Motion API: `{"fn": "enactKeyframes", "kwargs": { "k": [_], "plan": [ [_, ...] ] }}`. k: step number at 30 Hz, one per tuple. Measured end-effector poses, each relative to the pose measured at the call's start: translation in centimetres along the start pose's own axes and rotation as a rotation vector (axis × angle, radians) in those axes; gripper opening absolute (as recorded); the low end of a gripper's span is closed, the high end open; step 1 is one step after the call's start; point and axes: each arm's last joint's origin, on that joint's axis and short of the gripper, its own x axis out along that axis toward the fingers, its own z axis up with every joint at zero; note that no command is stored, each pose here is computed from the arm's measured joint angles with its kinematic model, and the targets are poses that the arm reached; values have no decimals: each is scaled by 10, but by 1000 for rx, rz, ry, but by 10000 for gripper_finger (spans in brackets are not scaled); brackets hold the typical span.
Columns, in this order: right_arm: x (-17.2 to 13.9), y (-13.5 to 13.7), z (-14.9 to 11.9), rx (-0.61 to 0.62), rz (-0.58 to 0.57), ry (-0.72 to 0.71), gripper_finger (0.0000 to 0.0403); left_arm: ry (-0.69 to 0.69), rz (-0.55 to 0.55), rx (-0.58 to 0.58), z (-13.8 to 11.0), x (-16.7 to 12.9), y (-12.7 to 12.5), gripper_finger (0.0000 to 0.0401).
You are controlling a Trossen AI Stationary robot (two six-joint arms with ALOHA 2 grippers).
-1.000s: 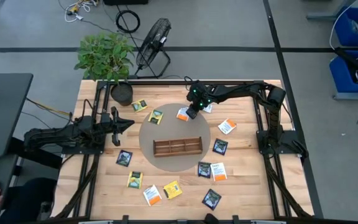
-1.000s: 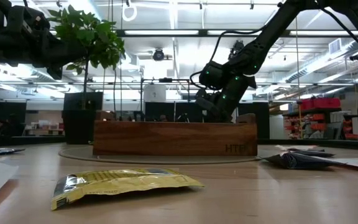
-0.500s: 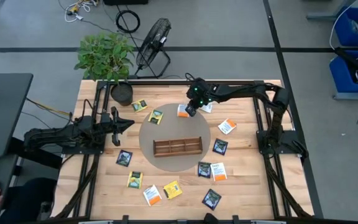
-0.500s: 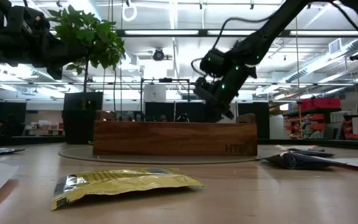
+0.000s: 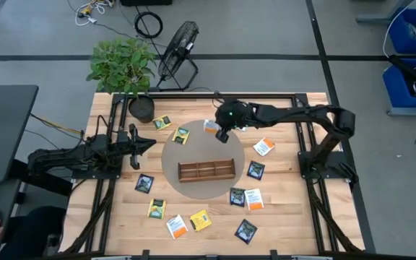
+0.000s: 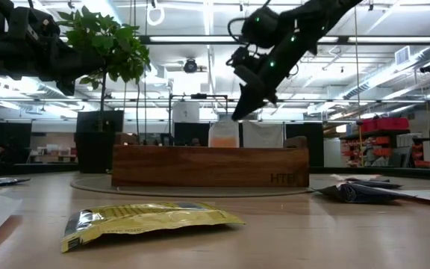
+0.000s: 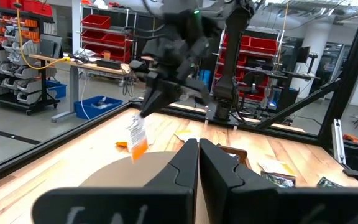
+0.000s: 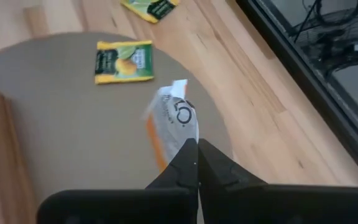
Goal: Pick & Place Tea
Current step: Put the white tea bag into the right section of the wooden organizer
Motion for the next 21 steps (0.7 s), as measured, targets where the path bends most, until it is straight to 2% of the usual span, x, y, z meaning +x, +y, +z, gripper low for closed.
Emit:
{"fn": "enactKeyframes", "kwargs": {
  "k": [10,21],
  "plan": [
    [-34,55,-1,-137,-44,-38,0,0,0,0,0,0,0,18],
    [-70,111,-21,-133,-62,-33,0,0,0,0,0,0,0,18]
  ]
}}
